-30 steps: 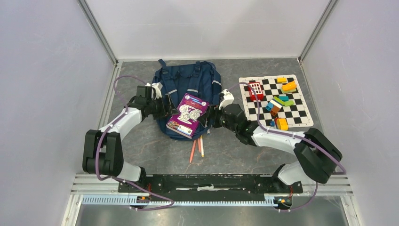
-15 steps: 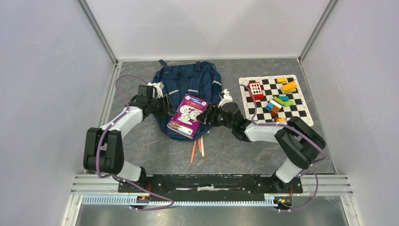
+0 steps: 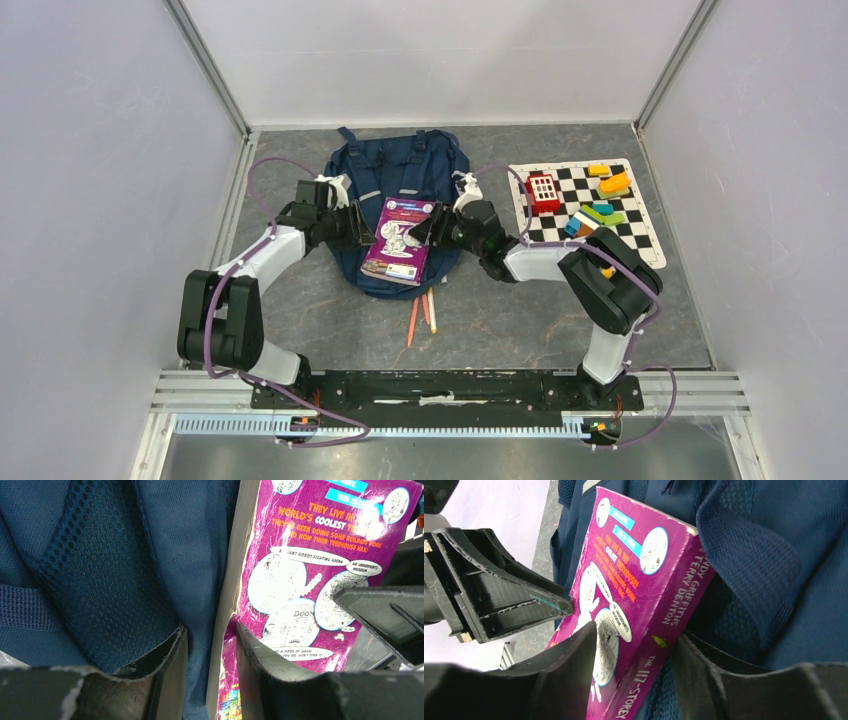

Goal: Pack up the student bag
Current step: Pick up the book from the center of the board, then place the book in the student bag.

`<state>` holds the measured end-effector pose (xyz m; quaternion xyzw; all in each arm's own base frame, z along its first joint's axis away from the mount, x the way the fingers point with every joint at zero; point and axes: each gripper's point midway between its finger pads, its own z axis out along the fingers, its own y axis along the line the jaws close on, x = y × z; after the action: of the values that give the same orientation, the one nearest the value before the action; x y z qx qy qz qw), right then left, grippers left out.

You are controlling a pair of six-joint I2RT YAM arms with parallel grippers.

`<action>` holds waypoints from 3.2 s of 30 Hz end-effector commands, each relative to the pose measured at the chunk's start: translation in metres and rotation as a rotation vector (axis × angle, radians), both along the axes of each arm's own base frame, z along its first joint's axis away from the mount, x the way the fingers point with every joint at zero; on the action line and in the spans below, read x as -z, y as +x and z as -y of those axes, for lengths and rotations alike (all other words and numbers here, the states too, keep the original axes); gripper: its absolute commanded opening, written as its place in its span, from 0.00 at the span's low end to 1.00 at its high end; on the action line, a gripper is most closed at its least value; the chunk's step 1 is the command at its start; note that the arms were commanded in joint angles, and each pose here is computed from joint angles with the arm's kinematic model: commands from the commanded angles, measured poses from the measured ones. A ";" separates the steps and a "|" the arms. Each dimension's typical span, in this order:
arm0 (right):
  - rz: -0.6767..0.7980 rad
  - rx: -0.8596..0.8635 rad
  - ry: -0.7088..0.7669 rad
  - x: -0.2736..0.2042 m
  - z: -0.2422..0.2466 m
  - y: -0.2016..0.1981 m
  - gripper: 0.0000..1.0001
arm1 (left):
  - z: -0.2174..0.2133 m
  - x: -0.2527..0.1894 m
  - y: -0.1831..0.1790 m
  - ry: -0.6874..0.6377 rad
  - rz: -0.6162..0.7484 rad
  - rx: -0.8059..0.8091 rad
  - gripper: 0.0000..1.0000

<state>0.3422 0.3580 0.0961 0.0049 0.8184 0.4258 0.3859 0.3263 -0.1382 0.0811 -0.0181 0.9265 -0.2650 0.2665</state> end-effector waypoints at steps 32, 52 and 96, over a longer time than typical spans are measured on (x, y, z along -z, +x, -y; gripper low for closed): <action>0.469 0.414 -0.498 -0.197 0.243 -0.047 0.00 | 0.127 -0.038 -0.090 0.524 0.649 0.699 0.98; 0.451 0.373 -0.449 -0.190 0.255 -0.093 0.00 | 0.094 -0.051 -0.040 0.847 0.694 0.458 0.23; 0.122 0.012 0.497 -0.188 0.026 -0.028 0.00 | 0.108 -0.214 -0.029 0.422 1.042 0.329 0.02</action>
<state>0.2789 0.3198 0.1826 0.0483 0.7886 0.5097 0.3405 0.2980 -0.2203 0.2259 0.3570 0.7574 0.0028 0.5468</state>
